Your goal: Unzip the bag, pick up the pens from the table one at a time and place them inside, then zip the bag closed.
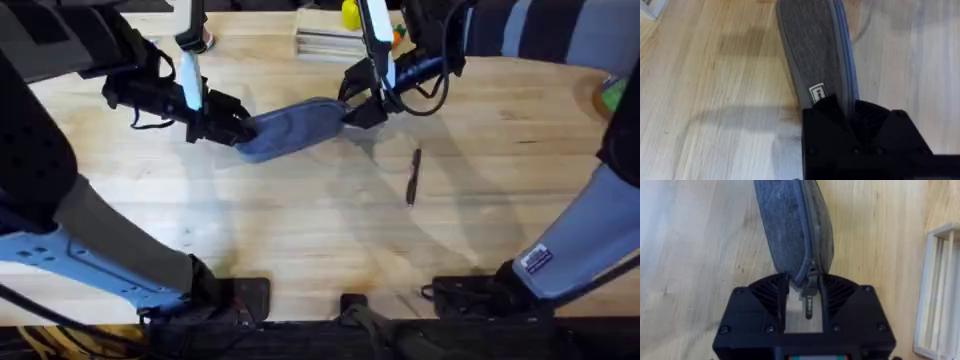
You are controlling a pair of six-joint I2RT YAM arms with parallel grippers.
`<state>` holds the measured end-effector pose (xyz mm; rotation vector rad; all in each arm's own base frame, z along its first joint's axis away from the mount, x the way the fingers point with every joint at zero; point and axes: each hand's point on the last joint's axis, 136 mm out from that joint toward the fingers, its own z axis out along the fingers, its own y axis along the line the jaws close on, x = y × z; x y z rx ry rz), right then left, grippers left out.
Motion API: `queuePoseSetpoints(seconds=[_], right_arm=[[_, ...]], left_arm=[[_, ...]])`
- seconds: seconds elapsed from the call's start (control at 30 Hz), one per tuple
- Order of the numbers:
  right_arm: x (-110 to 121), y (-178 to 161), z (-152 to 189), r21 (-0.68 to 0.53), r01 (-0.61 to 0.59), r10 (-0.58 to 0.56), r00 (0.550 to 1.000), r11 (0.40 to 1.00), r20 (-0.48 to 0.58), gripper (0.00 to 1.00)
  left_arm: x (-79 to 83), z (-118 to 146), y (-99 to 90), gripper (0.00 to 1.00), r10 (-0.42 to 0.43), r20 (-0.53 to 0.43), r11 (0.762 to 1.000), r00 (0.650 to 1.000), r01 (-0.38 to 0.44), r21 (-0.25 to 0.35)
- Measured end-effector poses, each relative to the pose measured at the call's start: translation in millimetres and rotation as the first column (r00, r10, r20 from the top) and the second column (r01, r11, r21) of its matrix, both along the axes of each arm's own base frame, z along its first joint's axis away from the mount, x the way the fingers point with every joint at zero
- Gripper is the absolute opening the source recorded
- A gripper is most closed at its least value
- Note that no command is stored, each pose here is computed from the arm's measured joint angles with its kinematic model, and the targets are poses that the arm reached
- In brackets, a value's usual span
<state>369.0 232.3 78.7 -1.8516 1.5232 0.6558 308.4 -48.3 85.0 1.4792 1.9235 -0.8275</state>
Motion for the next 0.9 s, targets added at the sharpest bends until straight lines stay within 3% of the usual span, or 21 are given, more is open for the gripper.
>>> queuePoseSetpoints(seconds=[0.17,0.37,0.5,0.9], right_arm=[[-0.8,-0.1,-0.2,-0.001,-0.001,0.001,1.0,1.0,-0.003,0.203],[-0.3,-0.9,-0.5,-0.003,0.001,-0.001,1.0,1.0,-0.002,0.172],[-1.6,-2.2,-1.2,-0.007,0.002,-0.002,1.0,1.0,-0.011,0.041],[-1.9,-2.3,4.0,0.034,0.001,0.0,1.0,0.999,-0.022,0.029]], left_arm=[[-0.1,0.0,0.0,0.043,0.0,0.0,1.0,1.0,0.0,0.0],[0.0,0.1,0.0,0.043,0.0,0.0,1.0,1.0,0.0,0.0],[0.2,0.1,0.0,0.043,0.0,0.001,1.0,1.0,0.0,0.0],[0.3,0.0,0.2,0.043,0.0,0.001,1.0,1.0,0.0,0.0]])
